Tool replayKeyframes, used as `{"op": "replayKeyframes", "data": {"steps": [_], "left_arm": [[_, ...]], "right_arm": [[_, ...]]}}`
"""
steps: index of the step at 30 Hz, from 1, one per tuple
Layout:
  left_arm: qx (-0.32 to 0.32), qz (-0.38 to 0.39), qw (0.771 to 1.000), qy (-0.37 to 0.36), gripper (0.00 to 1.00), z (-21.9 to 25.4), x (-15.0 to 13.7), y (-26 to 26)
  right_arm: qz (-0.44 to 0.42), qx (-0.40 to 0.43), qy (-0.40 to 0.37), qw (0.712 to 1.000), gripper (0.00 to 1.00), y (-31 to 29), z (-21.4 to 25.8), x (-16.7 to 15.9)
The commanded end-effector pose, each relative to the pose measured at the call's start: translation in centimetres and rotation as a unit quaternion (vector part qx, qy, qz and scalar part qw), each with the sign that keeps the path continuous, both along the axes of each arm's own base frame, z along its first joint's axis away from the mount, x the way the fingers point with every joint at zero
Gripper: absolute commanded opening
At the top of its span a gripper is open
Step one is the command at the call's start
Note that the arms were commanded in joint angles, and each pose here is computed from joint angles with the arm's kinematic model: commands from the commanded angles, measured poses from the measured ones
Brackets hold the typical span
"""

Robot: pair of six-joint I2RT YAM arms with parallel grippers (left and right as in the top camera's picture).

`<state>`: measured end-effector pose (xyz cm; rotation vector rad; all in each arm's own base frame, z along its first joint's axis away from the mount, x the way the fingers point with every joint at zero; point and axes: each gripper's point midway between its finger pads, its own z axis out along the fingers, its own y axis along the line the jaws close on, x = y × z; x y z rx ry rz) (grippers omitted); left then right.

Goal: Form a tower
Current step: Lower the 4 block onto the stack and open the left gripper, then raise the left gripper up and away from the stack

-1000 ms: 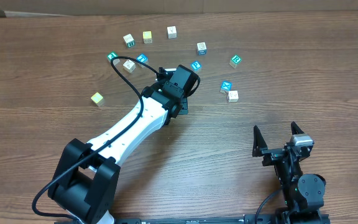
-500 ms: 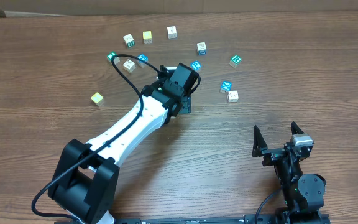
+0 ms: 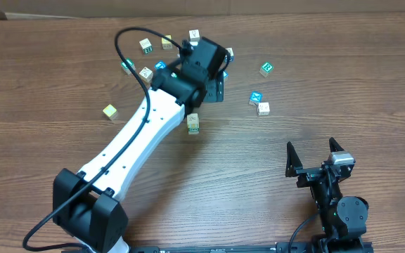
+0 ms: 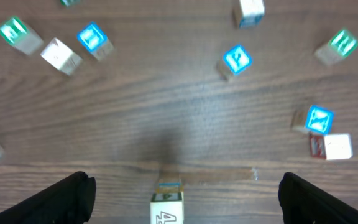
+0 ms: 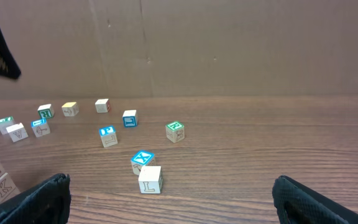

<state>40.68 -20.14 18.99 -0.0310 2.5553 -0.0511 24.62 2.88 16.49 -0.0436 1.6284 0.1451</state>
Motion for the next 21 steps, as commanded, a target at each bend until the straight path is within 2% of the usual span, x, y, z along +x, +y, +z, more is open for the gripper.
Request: {"op": "replayKeyframes", "data": {"steps": [1,21], "left_arm": [[-0.005,0.001,1.0,-0.014,0.98,1.46,1.01,0.35],[-0.005,0.004,1.0,-0.014,1.0,1.44,1.12,0.57]], "right_arm": [[0.002,0.001,0.004,1.0,1.0,0.12,-0.45,0.05],[0.002,0.001,0.004,1.0,1.0,0.12,-0.45,0.05]]}}
